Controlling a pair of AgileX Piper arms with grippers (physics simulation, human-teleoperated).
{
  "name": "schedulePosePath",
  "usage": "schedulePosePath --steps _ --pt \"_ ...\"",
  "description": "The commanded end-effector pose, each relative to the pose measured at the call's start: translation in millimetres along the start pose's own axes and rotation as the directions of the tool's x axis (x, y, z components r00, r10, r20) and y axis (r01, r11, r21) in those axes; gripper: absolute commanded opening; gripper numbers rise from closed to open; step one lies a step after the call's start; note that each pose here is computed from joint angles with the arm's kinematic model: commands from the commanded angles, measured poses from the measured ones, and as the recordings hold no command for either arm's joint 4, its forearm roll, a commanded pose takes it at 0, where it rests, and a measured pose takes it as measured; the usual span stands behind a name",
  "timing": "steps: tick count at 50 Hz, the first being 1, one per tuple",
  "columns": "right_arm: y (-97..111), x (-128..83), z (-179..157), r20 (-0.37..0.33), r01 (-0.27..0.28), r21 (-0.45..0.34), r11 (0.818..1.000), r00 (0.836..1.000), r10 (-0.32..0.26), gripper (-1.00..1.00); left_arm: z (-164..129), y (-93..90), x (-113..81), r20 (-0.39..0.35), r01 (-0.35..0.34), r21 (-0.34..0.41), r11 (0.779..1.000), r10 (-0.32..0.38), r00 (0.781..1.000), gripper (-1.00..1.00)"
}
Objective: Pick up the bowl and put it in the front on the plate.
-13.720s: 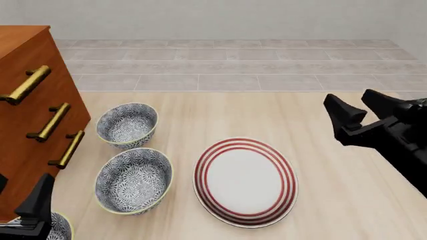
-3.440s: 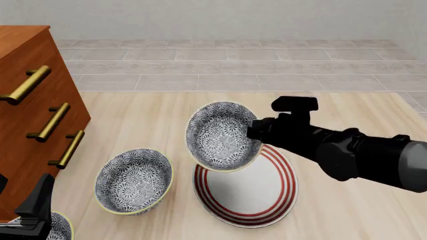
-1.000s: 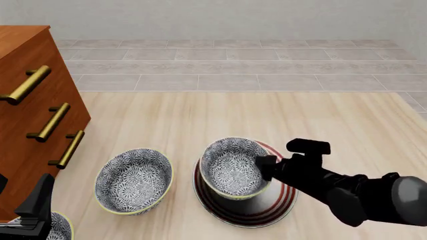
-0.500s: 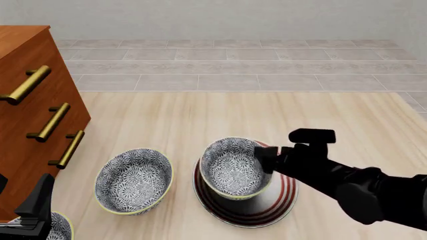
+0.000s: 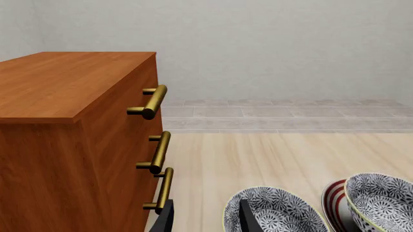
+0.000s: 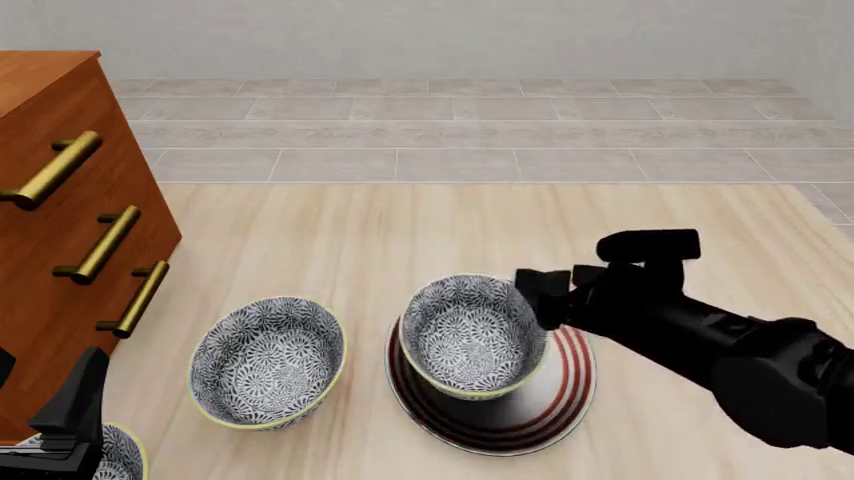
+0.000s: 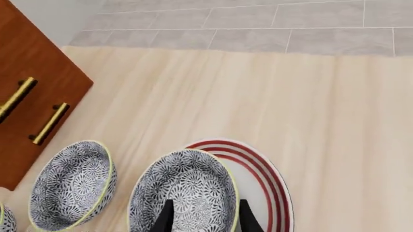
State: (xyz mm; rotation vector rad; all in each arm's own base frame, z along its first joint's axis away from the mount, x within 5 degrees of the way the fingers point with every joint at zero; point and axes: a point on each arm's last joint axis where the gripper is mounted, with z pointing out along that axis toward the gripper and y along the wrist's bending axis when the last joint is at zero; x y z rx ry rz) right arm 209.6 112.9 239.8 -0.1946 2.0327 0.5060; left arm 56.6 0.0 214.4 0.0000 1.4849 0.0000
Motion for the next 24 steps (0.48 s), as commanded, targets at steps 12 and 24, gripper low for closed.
schedulePosePath --steps 12,24 --pt "10.6 -27.9 -42.9 0.124 0.129 -0.03 0.991 0.984 -0.125 1.0 0.0 0.0 0.0 0.0 0.0 0.0 1.0 0.0 1.0 1.0" --pt "14.7 -36.6 -75.2 0.251 0.152 -0.057 0.987 0.959 -0.133 1.0 0.0 0.0 0.0 0.0 0.0 0.0 1.0 0.0 1.0 1.0"
